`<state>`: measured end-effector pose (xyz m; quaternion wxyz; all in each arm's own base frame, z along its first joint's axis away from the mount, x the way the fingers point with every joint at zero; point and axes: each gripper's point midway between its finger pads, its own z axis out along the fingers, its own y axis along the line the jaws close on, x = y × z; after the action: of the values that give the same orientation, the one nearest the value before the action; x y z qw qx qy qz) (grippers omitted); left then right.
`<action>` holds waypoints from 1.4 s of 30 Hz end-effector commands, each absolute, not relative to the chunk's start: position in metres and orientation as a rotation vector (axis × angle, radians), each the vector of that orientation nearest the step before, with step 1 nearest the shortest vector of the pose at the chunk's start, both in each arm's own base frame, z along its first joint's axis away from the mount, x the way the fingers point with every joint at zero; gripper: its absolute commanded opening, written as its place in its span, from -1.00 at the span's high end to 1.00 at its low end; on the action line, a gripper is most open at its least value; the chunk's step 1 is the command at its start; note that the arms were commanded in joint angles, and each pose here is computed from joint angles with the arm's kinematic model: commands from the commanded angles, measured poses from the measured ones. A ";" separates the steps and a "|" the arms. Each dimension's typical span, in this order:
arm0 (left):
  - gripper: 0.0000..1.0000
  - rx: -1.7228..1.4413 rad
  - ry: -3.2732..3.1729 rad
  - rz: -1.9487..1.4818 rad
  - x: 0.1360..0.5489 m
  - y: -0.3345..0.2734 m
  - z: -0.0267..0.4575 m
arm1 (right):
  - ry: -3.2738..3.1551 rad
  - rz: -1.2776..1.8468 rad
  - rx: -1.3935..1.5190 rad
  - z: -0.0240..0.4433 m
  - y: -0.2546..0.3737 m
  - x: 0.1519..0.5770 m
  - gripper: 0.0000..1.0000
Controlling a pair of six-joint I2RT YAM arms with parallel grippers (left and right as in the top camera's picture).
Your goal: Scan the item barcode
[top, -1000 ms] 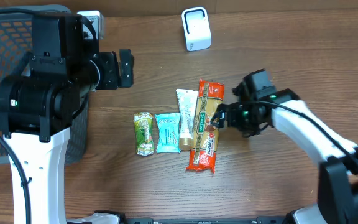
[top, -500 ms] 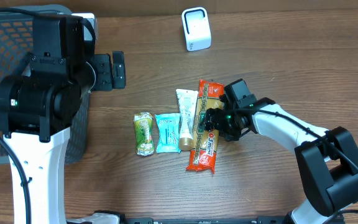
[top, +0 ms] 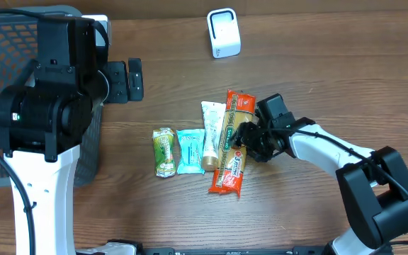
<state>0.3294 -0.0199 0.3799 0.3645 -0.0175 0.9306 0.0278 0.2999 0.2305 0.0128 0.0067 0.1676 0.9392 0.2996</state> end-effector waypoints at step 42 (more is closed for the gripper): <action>-0.99 -0.029 2.397 0.076 0.331 -0.022 0.379 | 3.150 -0.576 -0.256 0.026 0.186 0.281 0.27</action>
<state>0.3298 -0.0200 0.3793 0.3634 -0.0175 0.9311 0.0277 0.2929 0.1252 0.0338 -0.0046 -0.0320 0.9557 -0.2924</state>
